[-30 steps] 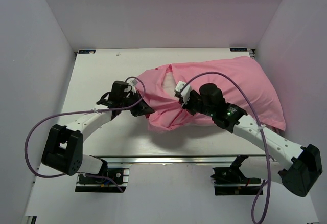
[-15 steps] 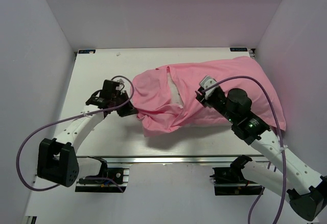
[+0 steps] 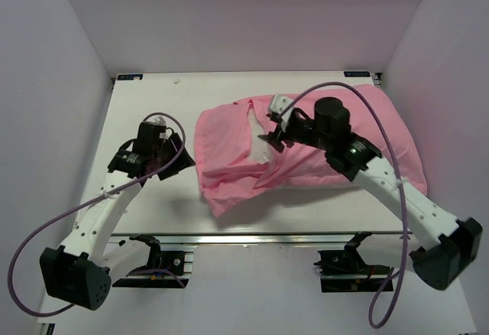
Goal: Put the pillow into the pillowcase
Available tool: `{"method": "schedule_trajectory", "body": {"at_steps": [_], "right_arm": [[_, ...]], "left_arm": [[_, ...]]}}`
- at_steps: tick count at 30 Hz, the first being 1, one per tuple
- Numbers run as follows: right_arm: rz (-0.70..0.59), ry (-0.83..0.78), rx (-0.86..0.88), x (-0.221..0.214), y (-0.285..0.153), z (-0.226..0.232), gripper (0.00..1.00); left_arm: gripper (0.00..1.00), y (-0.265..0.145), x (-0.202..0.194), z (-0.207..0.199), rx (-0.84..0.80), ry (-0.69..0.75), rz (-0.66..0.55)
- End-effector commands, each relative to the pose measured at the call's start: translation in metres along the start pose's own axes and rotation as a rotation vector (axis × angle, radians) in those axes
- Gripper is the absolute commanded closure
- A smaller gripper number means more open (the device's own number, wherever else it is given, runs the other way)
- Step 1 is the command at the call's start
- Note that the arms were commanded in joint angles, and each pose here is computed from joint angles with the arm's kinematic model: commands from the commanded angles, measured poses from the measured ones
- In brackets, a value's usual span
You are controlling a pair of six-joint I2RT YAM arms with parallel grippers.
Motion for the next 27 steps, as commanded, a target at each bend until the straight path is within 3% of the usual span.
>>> {"method": "schedule_trajectory", "body": {"at_steps": [1, 2, 6, 10, 17, 21, 23, 27], "right_arm": [[0.026, 0.007, 0.265, 0.003, 0.024, 0.015, 0.28], [0.119, 0.024, 0.364, -0.006, 0.021, 0.026, 0.11], [0.175, -0.193, 0.531, -0.011, 0.022, 0.047, 0.11], [0.136, -0.293, 0.494, -0.017, 0.023, 0.058, 0.11], [0.265, -0.033, 0.123, -0.016, 0.075, 0.031, 0.28], [0.220, 0.007, 0.108, -0.017, 0.097, 0.028, 0.36], [0.249, -0.005, 0.122, -0.020, 0.103, 0.028, 0.40], [0.368, -0.018, 0.165, -0.040, 0.109, 0.029, 0.38]], "left_arm": [[0.28, -0.036, 0.014, 0.000, 0.062, 0.003, -0.129], [0.26, -0.046, 0.015, 0.003, 0.085, 0.000, -0.178], [0.23, -0.064, 0.007, 0.012, 0.118, -0.026, -0.229], [0.23, -0.054, -0.011, 0.015, 0.048, -0.064, -0.183], [0.23, -0.042, -0.012, 0.008, -0.056, -0.088, -0.182], [0.23, -0.041, -0.006, 0.005, -0.046, -0.064, -0.172], [0.23, -0.041, -0.005, 0.004, -0.050, -0.061, -0.177], [0.23, -0.041, -0.010, 0.007, -0.057, -0.069, -0.176]]}}
Point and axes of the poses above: each gripper's point midway between its finger pads, its own y axis out along the fingers, its own z axis along the line the jaws close on, x = y × z, the point moved 10 cm from there along -y, back along the fingers, and after that the axes turned 5 degrees about y, right-handed, at the moved point
